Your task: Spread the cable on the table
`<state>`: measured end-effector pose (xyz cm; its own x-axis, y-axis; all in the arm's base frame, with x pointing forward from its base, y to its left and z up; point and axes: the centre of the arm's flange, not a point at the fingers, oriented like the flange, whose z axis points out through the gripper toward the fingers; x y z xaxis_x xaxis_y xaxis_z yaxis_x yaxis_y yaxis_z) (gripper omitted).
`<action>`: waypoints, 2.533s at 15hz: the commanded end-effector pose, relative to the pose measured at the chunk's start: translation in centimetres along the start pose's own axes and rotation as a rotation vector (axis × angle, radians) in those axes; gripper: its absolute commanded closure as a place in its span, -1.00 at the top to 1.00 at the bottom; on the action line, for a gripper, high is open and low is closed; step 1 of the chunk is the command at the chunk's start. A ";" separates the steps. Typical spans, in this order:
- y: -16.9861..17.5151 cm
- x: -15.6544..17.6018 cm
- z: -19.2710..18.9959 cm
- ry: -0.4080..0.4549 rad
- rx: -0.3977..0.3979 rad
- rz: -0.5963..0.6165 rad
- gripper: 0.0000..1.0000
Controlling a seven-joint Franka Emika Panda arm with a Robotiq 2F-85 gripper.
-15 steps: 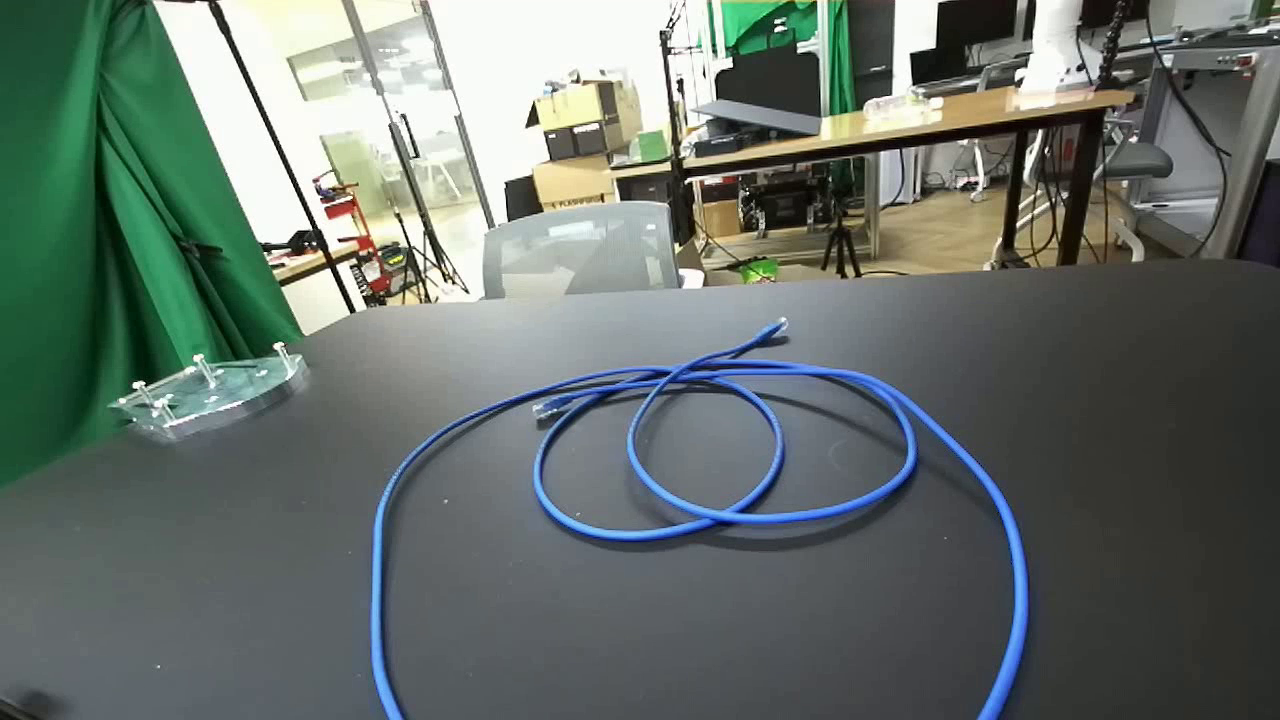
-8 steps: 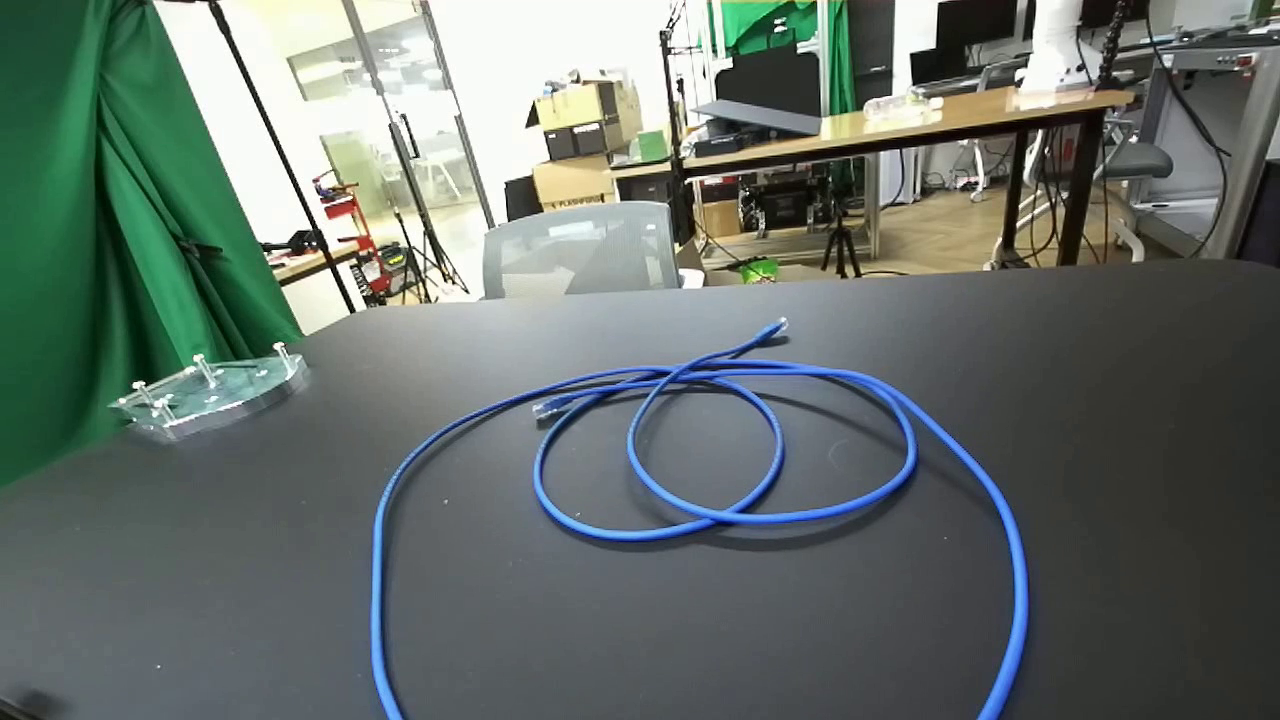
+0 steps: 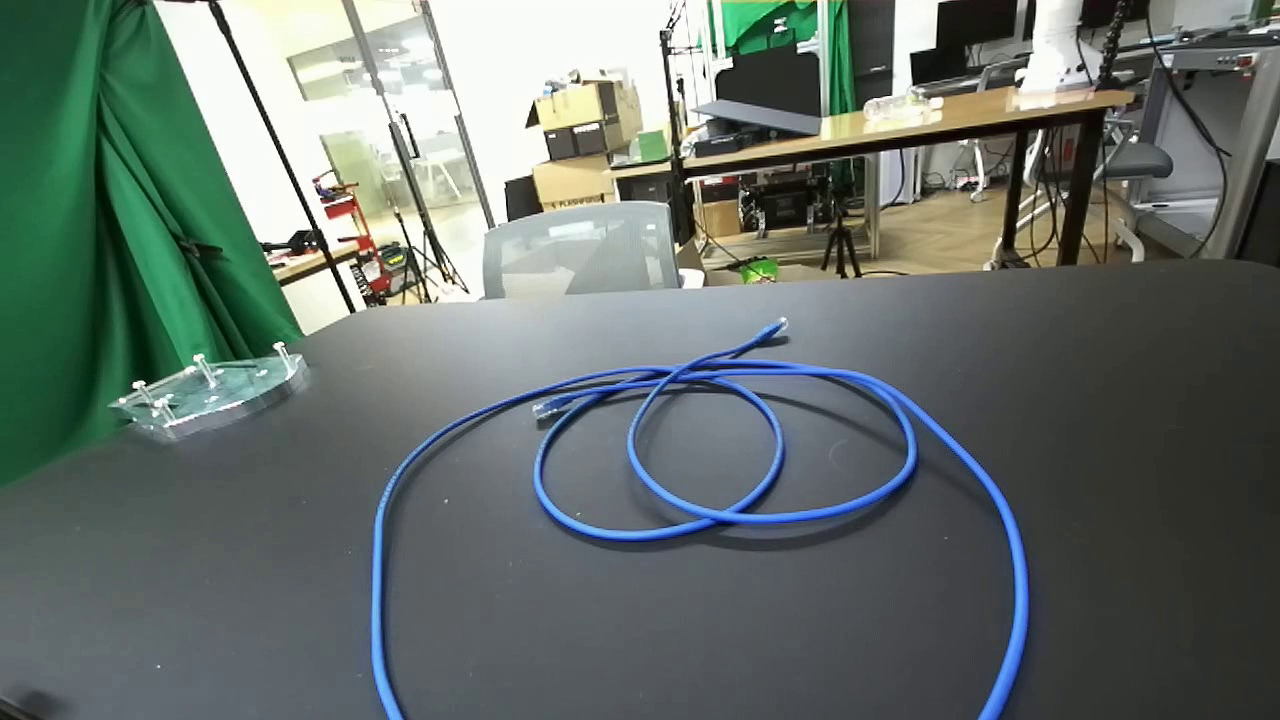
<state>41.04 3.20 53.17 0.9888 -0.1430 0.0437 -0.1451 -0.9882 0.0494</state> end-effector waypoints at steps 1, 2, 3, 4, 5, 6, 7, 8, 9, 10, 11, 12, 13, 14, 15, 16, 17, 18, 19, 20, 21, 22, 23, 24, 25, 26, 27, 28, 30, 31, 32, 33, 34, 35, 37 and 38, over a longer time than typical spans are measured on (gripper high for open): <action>2.6 3.7 4.6 -0.033 0.039 -0.199 1.00; 3.4 4.5 5.9 -0.042 0.051 -0.255 1.00; 4.4 5.4 7.6 -0.045 0.069 -0.312 1.00; 5.3 6.2 9.1 -0.051 0.085 -0.369 1.00; 6.2 7.1 10.7 -0.066 0.103 -0.422 1.00; 6.9 7.9 11.8 -0.098 0.125 -0.468 1.00; 7.4 8.3 12.5 -0.140 0.120 -0.493 1.00; 6.6 6.2 11.9 -0.094 0.102 -0.437 1.00; 7.1 6.6 13.0 -0.117 0.109 -0.461 1.00; 7.4 7.0 13.7 -0.129 0.112 -0.474 1.00; 7.4 7.2 14.0 -0.135 0.113 -0.481 1.00; 7.0 6.7 13.7 -0.107 0.093 -0.472 1.00; 6.8 6.8 14.0 -0.070 0.060 -0.426 1.00; 6.7 7.4 14.6 -0.052 0.051 -0.394 1.00; 6.6 7.9 15.2 -0.029 0.039 -0.368 1.00; 6.7 8.5 16.3 -0.009 0.014 -0.325 1.00; 6.7 8.9 17.1 0.018 0.006 -0.290 1.00; 6.9 9.2 18.4 0.039 -0.008 -0.253 1.00; 6.9 9.4 19.5 0.054 -0.014 -0.224 1.00; 7.1 9.6 21.0 0.063 -0.029 -0.202 1.00; 7.2 9.7 22.5 0.059 -0.042 -0.188 1.00; 7.3 9.7 24.0 0.045 -0.054 -0.175 1.00; 7.3 9.6 25.6 0.021 -0.059 -0.164 1.00; 7.4 9.4 27.0 -0.001 -0.066 -0.156 1.00; 7.4 9.1 28.6 -0.036 -0.064 -0.150 1.00; 7.3 8.8 30.0 -0.063 -0.068 -0.149 1.00; 7.3 8.6 31.4 -0.096 -0.066 -0.149 1.00; 7.2 8.3 32.8 -0.127 -0.063 -0.148 1.00; 7.0 7.9 35.2 -0.185 -0.056 -0.157 1.00; 6.9 7.8 36.2 -0.204 -0.057 -0.157 1.00; 6.9 7.7 36.9 -0.225 -0.054 -0.156 1.00; 6.9 7.8 37.7 -0.238 -0.055 -0.154 1.00; 6.8 7.9 38.2 -0.249 -0.053 -0.150 1.00; 6.8 8.1 38.7 -0.257 -0.049 -0.149 1.00; 6.7 8.7 39.5 -0.253 -0.037 -0.142 1.00; 6.6 9.1 39.9 -0.245 -0.034 -0.141 1.00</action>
<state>48.61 -6.84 14.79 0.9770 0.0096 -0.2130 0.0262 -0.9968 0.0755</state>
